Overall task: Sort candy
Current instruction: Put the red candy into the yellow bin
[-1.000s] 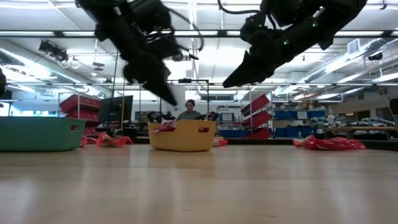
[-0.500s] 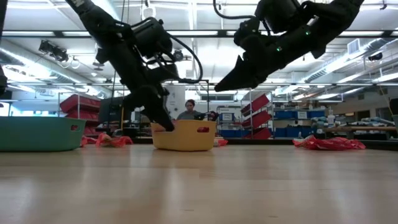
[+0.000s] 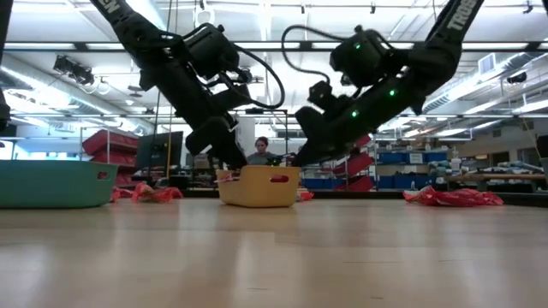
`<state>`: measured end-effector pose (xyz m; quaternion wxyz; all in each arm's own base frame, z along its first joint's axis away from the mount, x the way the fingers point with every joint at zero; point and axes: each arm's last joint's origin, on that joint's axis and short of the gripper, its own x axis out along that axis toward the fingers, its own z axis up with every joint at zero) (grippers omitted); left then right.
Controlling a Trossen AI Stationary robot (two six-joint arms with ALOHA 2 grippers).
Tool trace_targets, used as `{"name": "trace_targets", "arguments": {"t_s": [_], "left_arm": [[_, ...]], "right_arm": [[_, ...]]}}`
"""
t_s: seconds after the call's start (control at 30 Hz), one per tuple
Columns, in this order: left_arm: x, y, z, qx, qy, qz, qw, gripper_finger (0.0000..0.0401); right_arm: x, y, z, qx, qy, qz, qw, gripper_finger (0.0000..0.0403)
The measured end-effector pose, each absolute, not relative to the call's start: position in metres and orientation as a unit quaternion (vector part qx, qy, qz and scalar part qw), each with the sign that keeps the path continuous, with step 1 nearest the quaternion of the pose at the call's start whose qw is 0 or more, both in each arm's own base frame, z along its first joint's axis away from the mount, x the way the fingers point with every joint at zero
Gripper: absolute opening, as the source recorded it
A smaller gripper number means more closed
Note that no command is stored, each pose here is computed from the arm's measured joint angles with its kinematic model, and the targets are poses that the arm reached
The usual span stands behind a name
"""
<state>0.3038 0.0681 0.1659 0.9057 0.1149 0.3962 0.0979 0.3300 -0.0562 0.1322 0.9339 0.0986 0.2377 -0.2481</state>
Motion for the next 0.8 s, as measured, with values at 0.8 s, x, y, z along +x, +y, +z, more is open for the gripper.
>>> {"name": "trace_targets", "arguments": {"t_s": [0.8], "left_arm": [[0.308,0.07,0.179,0.102,0.365,0.111,0.919,0.0]], "right_arm": [[0.341,-0.048,0.135,0.107,0.239,-0.18,0.948,0.0]]}}
